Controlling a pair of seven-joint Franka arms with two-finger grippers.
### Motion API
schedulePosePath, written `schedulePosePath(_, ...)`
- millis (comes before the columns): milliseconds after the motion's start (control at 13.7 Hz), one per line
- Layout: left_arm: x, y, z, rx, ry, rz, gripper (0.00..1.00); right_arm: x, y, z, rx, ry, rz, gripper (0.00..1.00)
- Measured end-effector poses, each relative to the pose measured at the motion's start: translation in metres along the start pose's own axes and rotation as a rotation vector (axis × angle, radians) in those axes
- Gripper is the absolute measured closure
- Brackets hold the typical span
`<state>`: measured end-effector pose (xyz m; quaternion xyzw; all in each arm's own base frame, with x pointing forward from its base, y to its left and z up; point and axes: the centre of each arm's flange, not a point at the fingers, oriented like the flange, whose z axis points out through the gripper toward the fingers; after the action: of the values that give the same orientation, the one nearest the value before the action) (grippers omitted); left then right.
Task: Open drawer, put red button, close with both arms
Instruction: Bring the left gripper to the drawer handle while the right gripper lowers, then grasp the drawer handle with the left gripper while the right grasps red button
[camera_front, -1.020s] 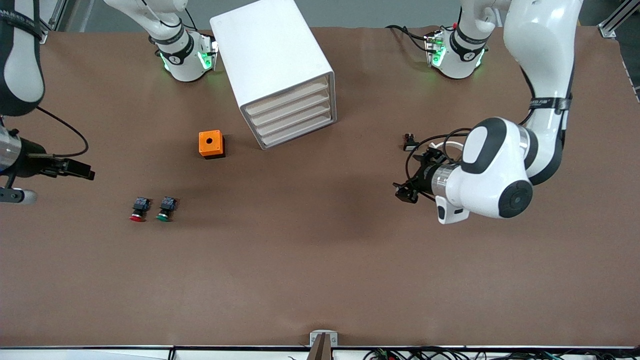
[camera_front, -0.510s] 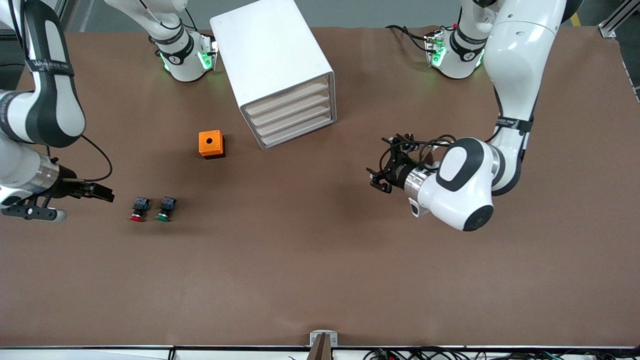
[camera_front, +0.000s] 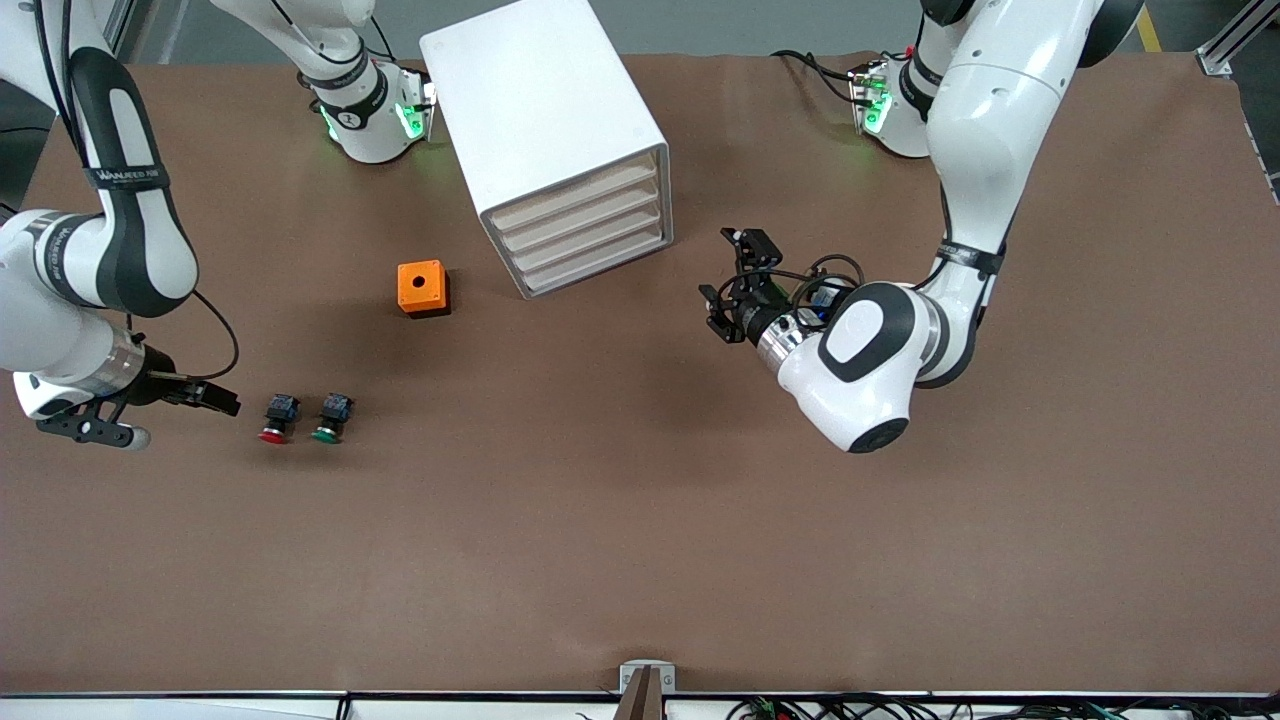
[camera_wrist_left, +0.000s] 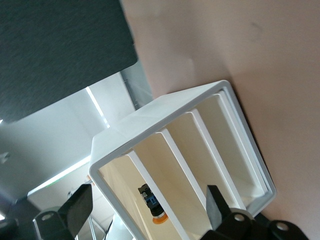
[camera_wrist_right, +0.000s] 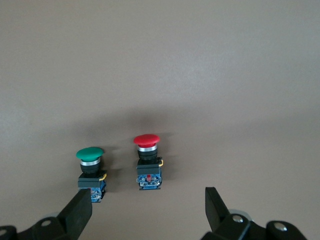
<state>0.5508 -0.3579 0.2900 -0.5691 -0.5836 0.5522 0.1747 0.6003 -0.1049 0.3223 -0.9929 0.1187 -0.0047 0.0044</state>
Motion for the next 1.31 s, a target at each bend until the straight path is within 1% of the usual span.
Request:
schedulePosePath(218,0.007,0.023,0.021,0.075,-0.031,-0.107,0.00,-0.002,-0.005,0.012,0.003,0.024,0.010,0.00)
schedulePosePath(437,0.017,0.052,0.043,0.151,-0.069,-0.215,0.00,-0.013,-0.004,0.041,0.004,0.059,0.011,0.00)
schedulePosePath(583,0.018,0.065,0.060,0.201,-0.092,-0.278,0.00,-0.020,-0.005,0.059,0.005,0.061,0.008,0.00)
schedulePosePath(728,0.014,0.071,0.076,0.230,-0.088,-0.318,0.00,-0.022,-0.006,0.075,0.005,0.065,0.006,0.00)
schedulePosePath(874,0.006,0.070,0.087,0.247,-0.089,-0.323,0.19,-0.022,-0.006,0.092,0.005,0.070,0.006,0.00)
schedulePosePath(947,0.004,0.070,0.090,0.251,-0.087,-0.323,0.33,-0.023,-0.006,0.100,0.005,0.067,0.008,0.00)
schedulePosePath(1020,0.002,0.070,0.094,0.255,-0.085,-0.322,0.43,-0.025,-0.006,0.106,0.005,0.069,0.010,0.00)
schedulePosePath(1092,0.000,0.070,0.098,0.261,-0.085,-0.320,0.50,-0.027,-0.007,0.111,0.005,0.073,0.009,0.00)
schedulePosePath(1311,-0.001,0.079,0.110,0.253,-0.087,-0.330,0.50,-0.037,-0.010,0.121,0.006,0.078,0.013,0.00)
